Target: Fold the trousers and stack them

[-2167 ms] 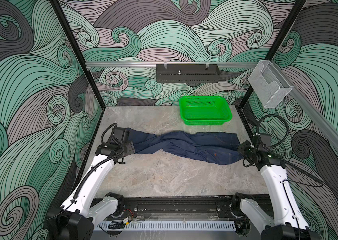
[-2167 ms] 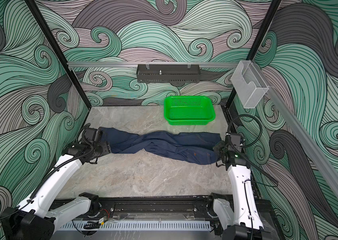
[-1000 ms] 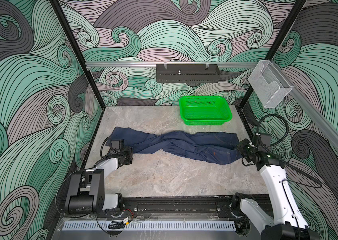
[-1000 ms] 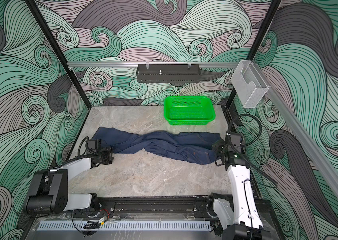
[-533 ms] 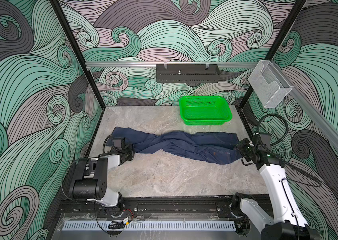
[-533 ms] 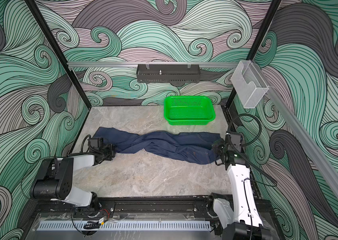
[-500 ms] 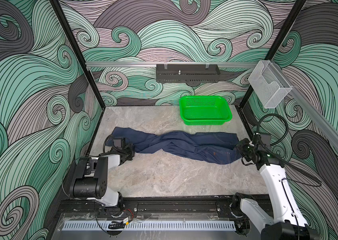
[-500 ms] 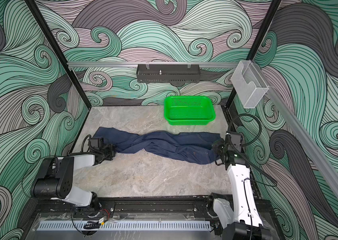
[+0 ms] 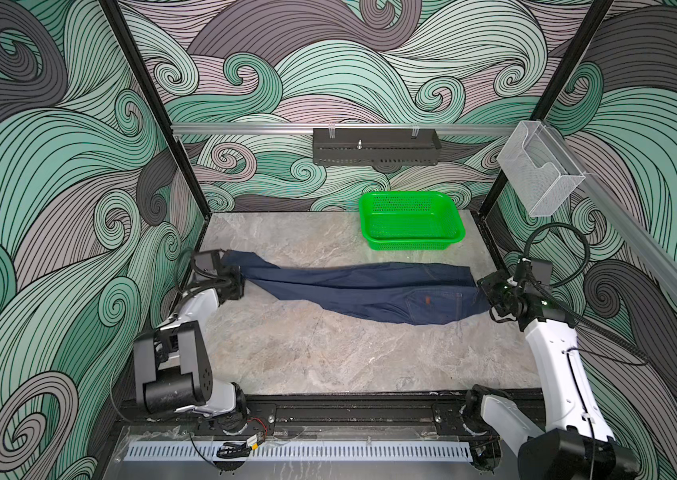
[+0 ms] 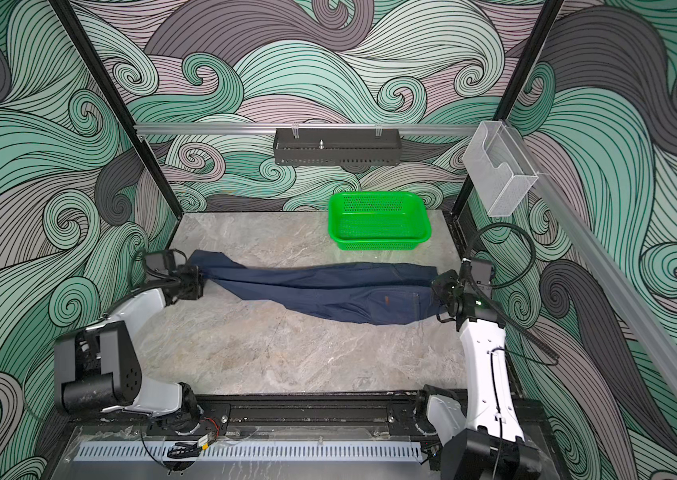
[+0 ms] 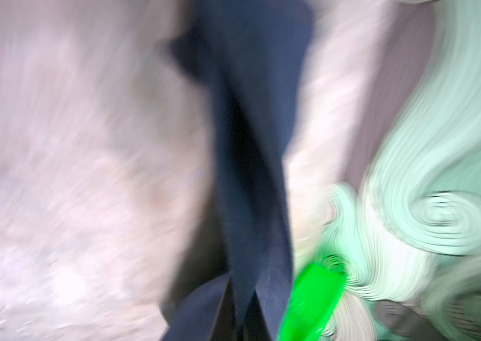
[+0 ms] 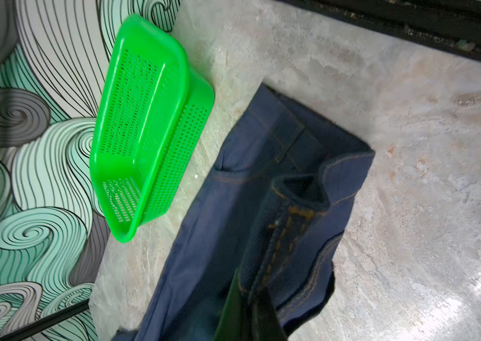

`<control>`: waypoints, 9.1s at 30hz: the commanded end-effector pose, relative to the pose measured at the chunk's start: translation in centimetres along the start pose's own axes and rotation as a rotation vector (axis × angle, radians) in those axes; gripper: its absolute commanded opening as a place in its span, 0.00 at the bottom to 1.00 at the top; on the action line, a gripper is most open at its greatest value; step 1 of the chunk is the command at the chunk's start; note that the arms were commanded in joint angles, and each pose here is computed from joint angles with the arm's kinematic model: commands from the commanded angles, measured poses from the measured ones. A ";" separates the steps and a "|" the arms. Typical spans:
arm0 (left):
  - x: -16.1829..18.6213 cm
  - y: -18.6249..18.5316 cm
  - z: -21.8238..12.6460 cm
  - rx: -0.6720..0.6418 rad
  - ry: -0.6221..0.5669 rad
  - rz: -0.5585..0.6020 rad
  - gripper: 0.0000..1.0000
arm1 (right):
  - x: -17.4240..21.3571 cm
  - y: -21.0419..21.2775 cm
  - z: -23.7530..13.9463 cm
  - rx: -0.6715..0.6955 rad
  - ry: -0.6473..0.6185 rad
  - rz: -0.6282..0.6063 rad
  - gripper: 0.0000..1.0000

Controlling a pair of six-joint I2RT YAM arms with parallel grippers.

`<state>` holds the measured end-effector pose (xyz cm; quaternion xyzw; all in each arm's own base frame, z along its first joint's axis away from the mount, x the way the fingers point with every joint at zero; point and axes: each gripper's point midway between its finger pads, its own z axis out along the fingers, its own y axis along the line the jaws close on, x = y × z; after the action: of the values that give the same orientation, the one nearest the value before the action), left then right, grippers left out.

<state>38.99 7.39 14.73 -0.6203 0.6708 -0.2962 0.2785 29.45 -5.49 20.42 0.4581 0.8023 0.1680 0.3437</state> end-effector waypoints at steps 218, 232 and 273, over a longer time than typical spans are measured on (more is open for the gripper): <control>-4.2 4.5 -11.9 -0.227 -0.053 0.370 0.94 | 7.6 -14.0 11.4 0.792 0.281 0.159 0.90; -2.3 12.8 -13.2 -0.512 0.012 0.333 0.90 | 11.8 -6.3 9.2 0.506 0.414 0.051 0.91; 2.5 12.9 -8.6 -0.672 0.074 0.543 0.00 | 16.8 -5.4 8.0 0.408 0.527 -0.117 0.91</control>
<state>24.34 6.79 9.01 -0.4806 0.8696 -0.0443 0.1038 25.60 5.61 4.63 0.4156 0.9035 0.1000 0.0299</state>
